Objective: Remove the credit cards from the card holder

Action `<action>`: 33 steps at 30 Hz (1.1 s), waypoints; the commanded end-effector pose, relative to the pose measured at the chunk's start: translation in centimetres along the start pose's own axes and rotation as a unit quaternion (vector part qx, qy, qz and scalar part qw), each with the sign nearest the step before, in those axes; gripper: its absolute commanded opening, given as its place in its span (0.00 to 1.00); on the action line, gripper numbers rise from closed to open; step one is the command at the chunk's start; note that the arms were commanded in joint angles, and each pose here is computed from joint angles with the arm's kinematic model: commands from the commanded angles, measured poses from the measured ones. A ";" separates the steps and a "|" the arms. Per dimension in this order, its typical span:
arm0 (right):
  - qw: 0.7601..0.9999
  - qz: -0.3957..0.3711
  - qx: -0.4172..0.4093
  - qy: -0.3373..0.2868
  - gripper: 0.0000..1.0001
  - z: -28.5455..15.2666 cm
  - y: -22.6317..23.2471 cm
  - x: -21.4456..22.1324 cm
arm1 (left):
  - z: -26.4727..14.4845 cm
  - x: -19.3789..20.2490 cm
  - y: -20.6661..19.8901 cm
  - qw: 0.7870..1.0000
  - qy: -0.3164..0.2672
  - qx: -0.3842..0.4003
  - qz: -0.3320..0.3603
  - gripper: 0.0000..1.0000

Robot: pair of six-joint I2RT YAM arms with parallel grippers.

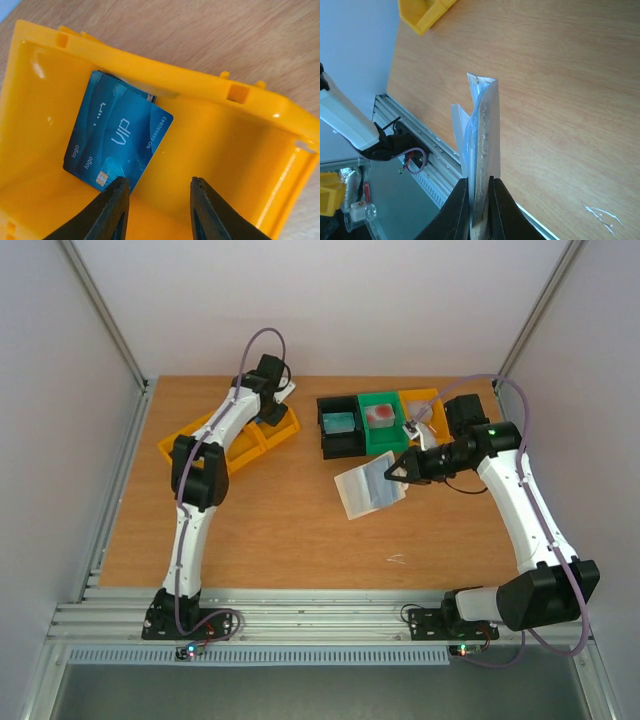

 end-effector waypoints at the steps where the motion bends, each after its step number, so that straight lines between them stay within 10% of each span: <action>1: 1.000 0.000 0.017 0.013 0.01 -0.1 -0.5 0.6 | 0.7 -1.5 0.8 0.999 -0.021 -0.033 0.022 0.34; 14: 0.999 0.008 0.033 0.034 0.01 0.0 -1.2 0.8 | 4.7 1.6 -1.7 0.998 0.032 0.016 0.053 0.00; 33: 0.998 0.001 0.048 0.029 0.01 -0.9 -0.6 1.4 | 8.0 0.8 2.7 0.990 0.017 -0.119 0.078 0.04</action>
Point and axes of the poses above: each gripper's point midway between its finger pads, its own z axis out along the fingers, its own y axis along the line the jaws close on, x = y × z, the point moved 4 cm from there along -z, back along the fingers, and after that the axes turned 8 degrees about -z, right-handed, at the moved point
